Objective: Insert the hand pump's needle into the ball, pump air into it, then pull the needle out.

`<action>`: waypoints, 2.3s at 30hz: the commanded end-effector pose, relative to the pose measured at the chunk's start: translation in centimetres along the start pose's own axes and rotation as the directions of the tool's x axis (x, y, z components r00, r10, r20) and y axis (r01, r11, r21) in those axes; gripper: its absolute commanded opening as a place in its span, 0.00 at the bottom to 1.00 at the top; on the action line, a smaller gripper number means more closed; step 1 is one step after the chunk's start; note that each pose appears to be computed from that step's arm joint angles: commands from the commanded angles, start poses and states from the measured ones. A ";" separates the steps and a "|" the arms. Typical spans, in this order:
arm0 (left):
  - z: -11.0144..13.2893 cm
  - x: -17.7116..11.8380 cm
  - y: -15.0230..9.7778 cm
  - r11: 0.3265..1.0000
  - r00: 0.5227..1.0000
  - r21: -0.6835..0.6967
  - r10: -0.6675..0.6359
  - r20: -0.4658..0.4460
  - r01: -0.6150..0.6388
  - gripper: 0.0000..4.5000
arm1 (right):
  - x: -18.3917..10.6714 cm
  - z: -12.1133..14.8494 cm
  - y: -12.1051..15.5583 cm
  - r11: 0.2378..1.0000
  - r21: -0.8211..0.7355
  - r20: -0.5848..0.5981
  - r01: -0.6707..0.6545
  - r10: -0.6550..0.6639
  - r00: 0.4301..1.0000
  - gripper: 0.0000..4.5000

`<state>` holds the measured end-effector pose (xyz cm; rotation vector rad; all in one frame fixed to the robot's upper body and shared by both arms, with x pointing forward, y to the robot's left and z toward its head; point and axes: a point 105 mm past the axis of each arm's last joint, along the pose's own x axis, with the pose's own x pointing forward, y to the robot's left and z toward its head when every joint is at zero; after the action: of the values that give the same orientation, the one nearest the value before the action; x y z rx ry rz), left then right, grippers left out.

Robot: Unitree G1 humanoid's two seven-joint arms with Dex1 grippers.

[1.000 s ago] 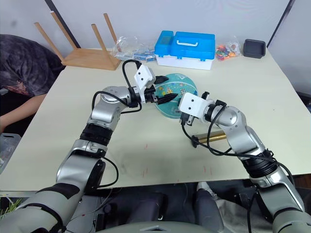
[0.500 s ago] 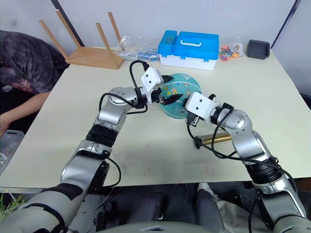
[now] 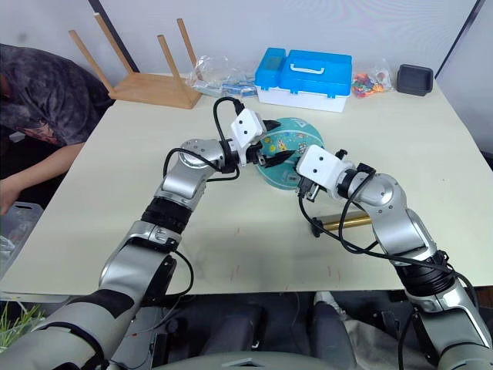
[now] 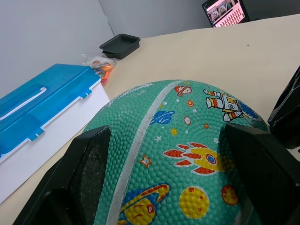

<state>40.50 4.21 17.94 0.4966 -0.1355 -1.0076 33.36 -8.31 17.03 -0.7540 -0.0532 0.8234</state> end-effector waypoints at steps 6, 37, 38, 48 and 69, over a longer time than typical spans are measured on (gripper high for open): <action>-6.1 -1.1 -0.3 0.996 0.972 -0.072 0.040 -0.231 -0.058 0.90 | -1.4 6.1 0.4 0.992 -0.128 0.203 -0.018 0.044 0.978 0.09; -7.3 -1.5 -0.3 0.995 0.960 -0.069 0.052 -0.275 -0.074 0.90 | -2.2 6.8 0.4 0.992 -0.123 0.191 -0.039 0.062 0.980 0.09; -7.3 -1.5 -0.3 0.995 0.960 -0.069 0.053 -0.274 -0.074 0.90 | -2.3 6.8 0.4 0.992 -0.123 0.189 -0.041 0.064 0.980 0.09; -6.5 -1.5 -0.1 0.994 0.970 -0.071 0.062 -0.237 -0.081 0.90 | -2.9 6.0 0.4 0.995 -0.091 0.161 -0.045 0.060 0.985 0.09; 4.5 -9.8 0.6 0.924 0.970 -0.365 -0.020 0.244 0.111 1.00 | -5.2 5.3 -8.7 0.985 0.052 0.193 0.166 -0.173 0.966 0.09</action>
<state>35.58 11.33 21.91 0.0463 -0.1019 -1.0763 34.04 -12.29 25.42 -0.6037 -0.1945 0.7468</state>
